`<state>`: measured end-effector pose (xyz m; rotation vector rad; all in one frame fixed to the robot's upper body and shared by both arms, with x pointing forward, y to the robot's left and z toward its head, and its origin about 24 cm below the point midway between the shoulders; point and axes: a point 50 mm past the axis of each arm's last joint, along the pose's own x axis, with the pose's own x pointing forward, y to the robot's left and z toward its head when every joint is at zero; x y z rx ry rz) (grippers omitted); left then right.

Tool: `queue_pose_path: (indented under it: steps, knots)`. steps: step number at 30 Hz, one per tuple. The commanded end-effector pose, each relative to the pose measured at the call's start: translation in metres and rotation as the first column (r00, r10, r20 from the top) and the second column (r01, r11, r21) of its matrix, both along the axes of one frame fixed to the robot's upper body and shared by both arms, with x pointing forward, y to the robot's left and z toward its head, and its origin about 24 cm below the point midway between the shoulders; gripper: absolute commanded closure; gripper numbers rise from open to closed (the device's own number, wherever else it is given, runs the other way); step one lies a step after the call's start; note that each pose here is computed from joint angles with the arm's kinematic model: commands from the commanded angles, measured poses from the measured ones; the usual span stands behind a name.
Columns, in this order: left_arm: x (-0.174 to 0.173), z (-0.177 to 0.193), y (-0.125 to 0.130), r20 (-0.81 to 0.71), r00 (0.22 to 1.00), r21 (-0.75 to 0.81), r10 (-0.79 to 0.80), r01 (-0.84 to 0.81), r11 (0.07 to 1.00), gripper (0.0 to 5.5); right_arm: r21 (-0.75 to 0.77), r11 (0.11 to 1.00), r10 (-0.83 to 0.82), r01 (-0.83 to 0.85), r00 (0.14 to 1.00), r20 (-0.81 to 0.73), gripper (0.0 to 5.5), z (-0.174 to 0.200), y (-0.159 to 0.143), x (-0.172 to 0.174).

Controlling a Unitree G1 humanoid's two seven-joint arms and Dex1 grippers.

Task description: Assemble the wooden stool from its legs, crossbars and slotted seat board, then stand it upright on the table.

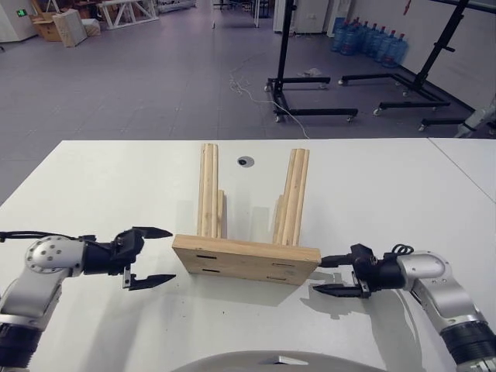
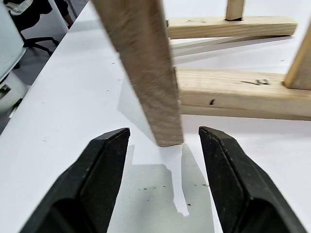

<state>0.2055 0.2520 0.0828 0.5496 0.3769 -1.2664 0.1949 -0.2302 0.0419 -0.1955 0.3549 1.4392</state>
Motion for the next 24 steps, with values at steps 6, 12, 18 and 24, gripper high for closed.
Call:
queue_pose_path:
  steps: [6,12,18,24]
  knots:
    - [0.001,-0.012,-0.015,-0.018,1.000,-0.064,-0.018,0.017,0.998,0.71,0.081,0.991,-0.110,0.108,0.994,0.025,2.88,-0.006,0.014,0.014]
    - [0.002,-0.032,-0.023,-0.059,0.998,-0.046,-0.025,0.023,0.999,0.71,0.094,0.989,-0.110,0.110,0.994,-0.007,3.06,-0.016,0.019,0.012]
    - [0.011,-0.034,-0.027,-0.025,1.000,-0.083,-0.016,0.014,0.996,1.58,0.120,0.990,-0.078,0.078,0.997,-0.001,4.03,-0.014,0.022,0.017]
    - [0.009,-0.031,-0.031,-0.018,0.999,-0.109,-0.030,0.028,0.994,2.50,0.136,0.989,-0.056,0.055,0.998,-0.001,4.15,-0.009,0.023,0.020]
